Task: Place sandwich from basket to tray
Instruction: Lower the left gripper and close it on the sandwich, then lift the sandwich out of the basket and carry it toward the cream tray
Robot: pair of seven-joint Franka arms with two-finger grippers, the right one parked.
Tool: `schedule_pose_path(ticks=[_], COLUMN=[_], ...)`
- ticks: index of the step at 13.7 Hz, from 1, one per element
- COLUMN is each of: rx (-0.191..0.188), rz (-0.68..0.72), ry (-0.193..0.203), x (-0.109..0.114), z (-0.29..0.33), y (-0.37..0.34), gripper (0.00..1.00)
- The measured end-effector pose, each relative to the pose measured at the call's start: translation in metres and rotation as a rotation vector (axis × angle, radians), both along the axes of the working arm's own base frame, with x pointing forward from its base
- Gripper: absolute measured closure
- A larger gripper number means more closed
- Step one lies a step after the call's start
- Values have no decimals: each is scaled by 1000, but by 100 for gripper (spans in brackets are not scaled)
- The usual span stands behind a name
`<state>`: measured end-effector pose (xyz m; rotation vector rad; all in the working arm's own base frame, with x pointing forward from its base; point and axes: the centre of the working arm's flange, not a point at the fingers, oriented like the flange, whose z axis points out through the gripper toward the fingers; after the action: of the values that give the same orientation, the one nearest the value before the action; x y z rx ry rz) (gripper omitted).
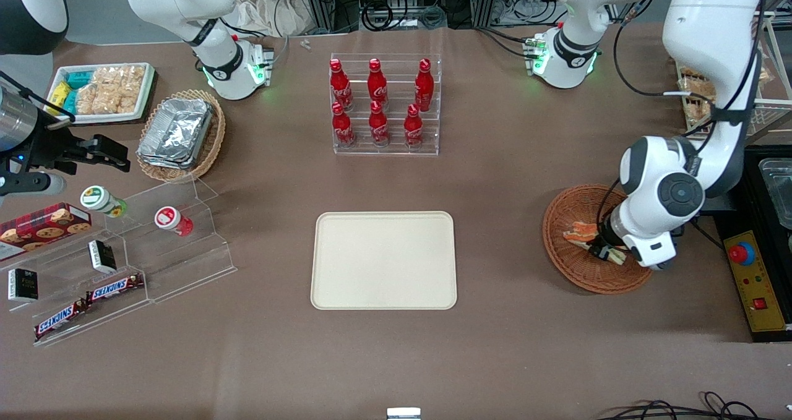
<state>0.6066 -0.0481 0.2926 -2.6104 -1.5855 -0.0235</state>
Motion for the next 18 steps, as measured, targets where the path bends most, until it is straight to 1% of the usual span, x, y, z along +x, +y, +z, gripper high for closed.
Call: schedule_pose_path(ticks=[2,3,4,5,6,7,9,10,13,15,16,17,18], rx=[15,17,14,8,1,-9,-32,-44,-89,-129,-149,-169,-191], rz=[-34,-69,-107,-150,-191,-235,-341,-403,-563,-702,-771,-826,-866], ry=[15,30,45,52,52,46,33,33,49,74,85,82,65], x=[6,8,8,8,8,6,-3,-11,-33,-44,-47,-47,-45], z=[47,68,86,101,114,125,139,142,132,114,104,96,88], y=[-6,-15,-30,-49,-69,-91,-136,-159,-222,-255,-265,-272,-278], gripper=[69,69,70,74,80,81,81,81,81,81,81,81,81])
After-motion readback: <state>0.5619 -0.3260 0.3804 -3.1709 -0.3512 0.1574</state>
